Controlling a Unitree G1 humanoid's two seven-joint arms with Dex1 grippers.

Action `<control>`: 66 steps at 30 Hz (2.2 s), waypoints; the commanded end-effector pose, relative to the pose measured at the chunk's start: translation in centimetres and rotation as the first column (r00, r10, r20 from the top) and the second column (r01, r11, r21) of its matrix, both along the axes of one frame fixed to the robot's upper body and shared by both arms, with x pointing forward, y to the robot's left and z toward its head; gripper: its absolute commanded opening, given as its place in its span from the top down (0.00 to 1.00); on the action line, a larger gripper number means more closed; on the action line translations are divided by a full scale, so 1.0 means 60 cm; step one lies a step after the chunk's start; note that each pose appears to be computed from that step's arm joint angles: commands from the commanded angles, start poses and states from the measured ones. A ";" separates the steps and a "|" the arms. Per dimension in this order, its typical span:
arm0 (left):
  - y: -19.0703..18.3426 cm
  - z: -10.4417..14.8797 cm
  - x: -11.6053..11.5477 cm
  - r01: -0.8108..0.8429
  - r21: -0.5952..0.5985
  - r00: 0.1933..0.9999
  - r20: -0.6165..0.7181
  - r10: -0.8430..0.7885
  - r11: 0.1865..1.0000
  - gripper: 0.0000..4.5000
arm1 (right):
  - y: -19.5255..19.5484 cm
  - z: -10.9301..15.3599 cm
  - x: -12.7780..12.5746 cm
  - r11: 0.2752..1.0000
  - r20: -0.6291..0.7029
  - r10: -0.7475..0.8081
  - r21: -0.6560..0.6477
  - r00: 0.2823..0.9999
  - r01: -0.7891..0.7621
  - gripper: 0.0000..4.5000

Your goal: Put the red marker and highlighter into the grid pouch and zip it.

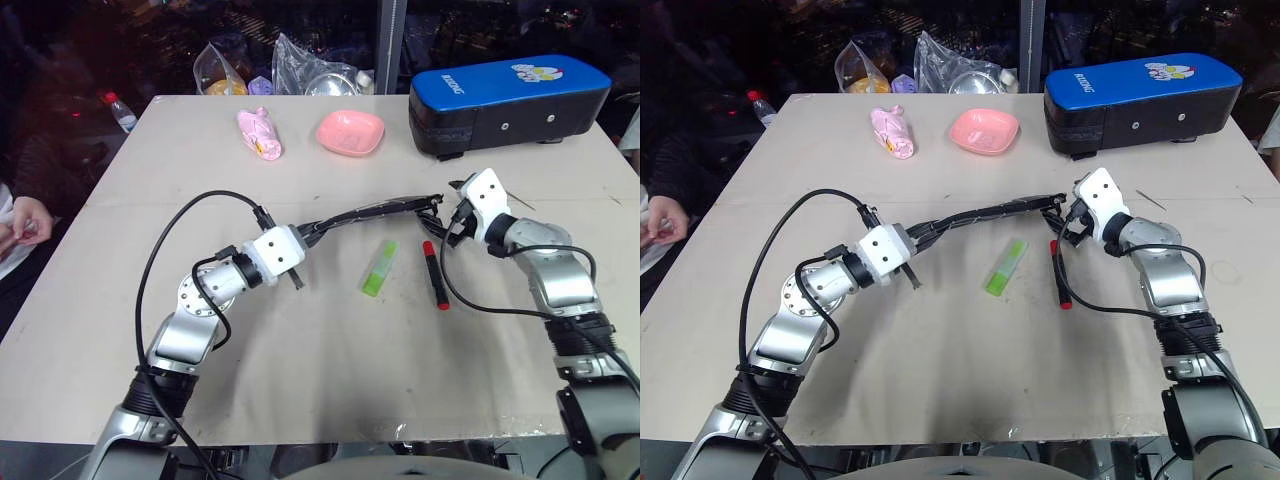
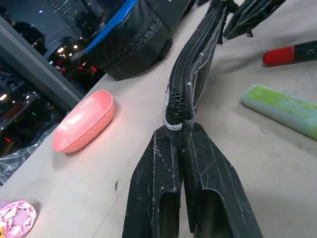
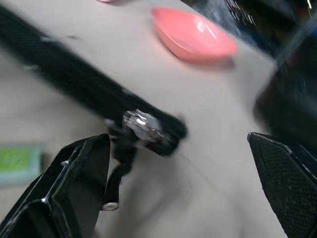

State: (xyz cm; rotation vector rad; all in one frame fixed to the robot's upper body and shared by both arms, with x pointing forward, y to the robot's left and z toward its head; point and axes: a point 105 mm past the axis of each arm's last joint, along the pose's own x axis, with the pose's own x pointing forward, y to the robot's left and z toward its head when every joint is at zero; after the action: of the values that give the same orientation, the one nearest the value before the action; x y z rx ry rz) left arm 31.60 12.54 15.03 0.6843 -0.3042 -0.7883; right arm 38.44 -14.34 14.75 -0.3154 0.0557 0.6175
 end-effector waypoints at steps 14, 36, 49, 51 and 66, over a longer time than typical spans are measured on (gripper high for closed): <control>-0.001 0.016 -0.001 -0.014 -0.026 0.999 0.042 0.015 1.000 1.00 | 0.009 0.043 -0.014 0.989 -0.049 -0.025 0.145 0.999 0.032 0.98; -0.029 0.010 -0.011 0.046 -0.041 0.992 0.118 -0.041 0.998 0.51 | 0.031 0.024 -0.035 0.992 -0.086 0.030 0.127 0.996 -0.019 1.00; -0.052 -0.015 -0.001 0.047 0.034 0.979 0.196 -0.053 0.998 0.51 | 0.037 0.013 -0.045 0.992 -0.103 0.055 0.123 0.993 -0.042 1.00; -0.054 -0.015 0.001 0.047 0.033 0.979 0.198 -0.052 0.998 0.51 | 0.038 0.013 -0.045 0.991 -0.103 0.056 0.123 0.993 -0.043 1.00; -0.069 -0.014 0.000 0.102 0.018 0.977 0.187 -0.104 0.995 1.00 | 0.039 0.008 -0.049 0.992 -0.101 0.049 0.118 0.994 -0.037 1.00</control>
State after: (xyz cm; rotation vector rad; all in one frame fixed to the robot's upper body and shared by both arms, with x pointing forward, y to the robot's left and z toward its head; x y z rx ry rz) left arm 31.80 8.80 13.13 0.7807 -0.4580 -0.8172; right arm 35.81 -12.47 13.71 -0.1547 0.1763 0.6643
